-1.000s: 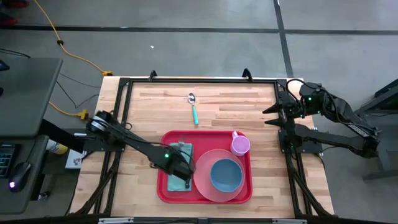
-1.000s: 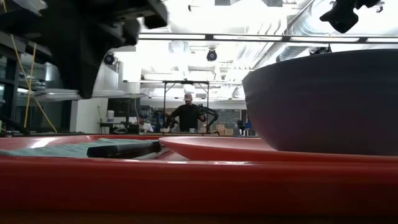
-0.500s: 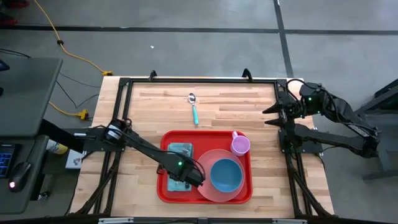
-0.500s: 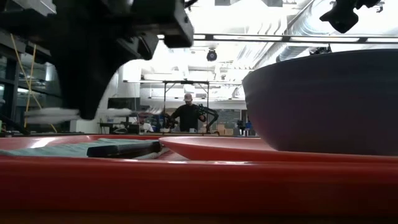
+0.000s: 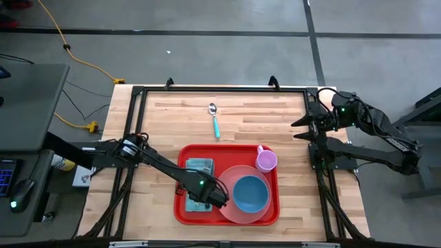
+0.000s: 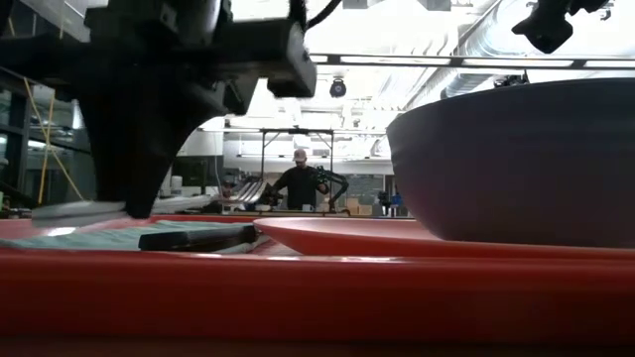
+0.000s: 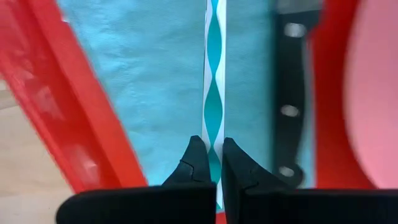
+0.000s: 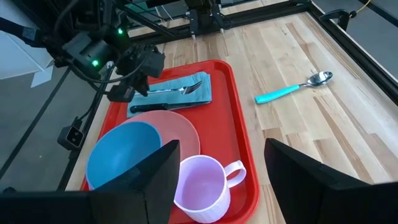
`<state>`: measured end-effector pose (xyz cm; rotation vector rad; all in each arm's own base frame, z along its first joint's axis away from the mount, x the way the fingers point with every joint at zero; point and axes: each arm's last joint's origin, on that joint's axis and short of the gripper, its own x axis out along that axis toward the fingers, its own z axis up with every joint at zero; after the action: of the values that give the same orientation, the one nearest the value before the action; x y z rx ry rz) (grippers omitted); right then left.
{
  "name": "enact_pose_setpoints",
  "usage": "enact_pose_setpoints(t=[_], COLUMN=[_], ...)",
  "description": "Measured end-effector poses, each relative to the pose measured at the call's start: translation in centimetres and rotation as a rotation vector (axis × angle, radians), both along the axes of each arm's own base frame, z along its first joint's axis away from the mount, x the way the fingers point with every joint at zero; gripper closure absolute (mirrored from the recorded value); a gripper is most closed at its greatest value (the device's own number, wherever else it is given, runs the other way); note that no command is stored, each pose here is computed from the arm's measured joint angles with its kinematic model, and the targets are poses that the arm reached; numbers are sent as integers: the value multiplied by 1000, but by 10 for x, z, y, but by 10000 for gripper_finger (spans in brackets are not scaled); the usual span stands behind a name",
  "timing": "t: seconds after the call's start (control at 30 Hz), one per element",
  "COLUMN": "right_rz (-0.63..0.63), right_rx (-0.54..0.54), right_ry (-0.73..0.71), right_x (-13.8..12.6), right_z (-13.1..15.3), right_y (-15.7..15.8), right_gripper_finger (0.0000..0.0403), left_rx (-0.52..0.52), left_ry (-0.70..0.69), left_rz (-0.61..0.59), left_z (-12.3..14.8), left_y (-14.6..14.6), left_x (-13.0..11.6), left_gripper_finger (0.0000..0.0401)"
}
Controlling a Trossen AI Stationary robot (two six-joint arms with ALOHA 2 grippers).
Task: Set up tray
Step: Put the blue and white patterned fork on top of the napkin to the left of the black knife
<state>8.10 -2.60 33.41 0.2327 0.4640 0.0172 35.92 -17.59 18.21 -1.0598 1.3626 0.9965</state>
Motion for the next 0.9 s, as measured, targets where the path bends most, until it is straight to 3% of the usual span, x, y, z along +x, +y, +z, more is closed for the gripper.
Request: enact_pose_setpoints(t=[0.57,0.9], right_rz=[27,48], right_rx=[1,8], right_ry=[-7,-3], right_x=[0,0], right_z=[0,-1], right_y=[1,2], right_gripper_finger=[190,190], left_rx=[21,-20], left_ry=[-48,-29], left_rz=[41,32], left_z=[1,1], left_y=[15,8], left_x=[10,7], left_gripper_finger=[375,375])
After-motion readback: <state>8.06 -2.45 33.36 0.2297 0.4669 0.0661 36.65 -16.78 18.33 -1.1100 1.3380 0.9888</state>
